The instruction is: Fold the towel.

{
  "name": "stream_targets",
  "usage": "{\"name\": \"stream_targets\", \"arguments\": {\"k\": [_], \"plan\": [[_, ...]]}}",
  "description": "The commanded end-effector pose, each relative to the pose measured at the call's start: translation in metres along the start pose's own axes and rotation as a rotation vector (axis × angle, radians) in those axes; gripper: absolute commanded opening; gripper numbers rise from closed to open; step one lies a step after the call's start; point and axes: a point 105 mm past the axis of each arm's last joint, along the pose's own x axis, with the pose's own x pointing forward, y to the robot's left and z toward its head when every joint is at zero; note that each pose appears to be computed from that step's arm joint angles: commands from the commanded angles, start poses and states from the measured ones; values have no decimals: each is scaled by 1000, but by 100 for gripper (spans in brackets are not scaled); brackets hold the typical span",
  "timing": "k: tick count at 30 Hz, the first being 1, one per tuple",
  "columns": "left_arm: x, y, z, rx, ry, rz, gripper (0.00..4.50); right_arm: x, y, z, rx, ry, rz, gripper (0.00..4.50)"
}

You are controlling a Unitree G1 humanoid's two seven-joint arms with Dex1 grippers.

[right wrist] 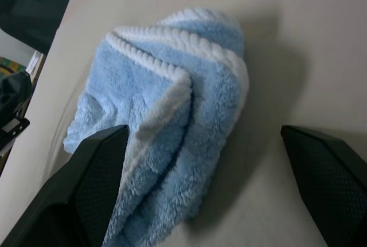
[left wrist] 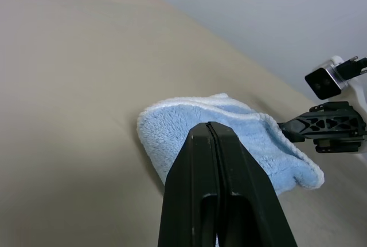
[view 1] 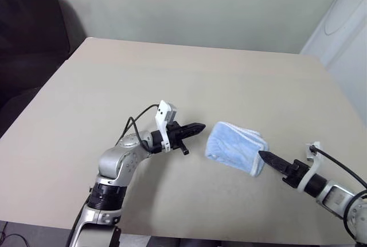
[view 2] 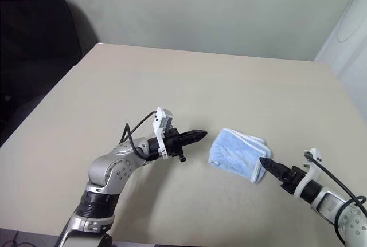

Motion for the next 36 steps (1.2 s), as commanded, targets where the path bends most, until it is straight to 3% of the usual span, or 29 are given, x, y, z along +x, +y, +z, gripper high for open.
{"name": "stream_targets", "arguments": {"k": [1, 16, 19, 30, 36], "plan": [[1, -10, 11, 33, -26, -30, 0, 9, 13, -2, -5, 11, 59, 448], [4, -13, 7, 24, -21, -33, 0, 38, 33, -9, -11, 47, 135, 448], [3, -13, 8, 26, -24, -28, 0, 38, 30, -10, -10, 46, 119, 390], [2, -12, 9, 26, -34, -21, 0, 32, 32, -5, 9, -9, 121, 3], [2, -12, 7, 13, -45, -17, 0, 17, 38, 17, 21, -129, 118, 3]]}}
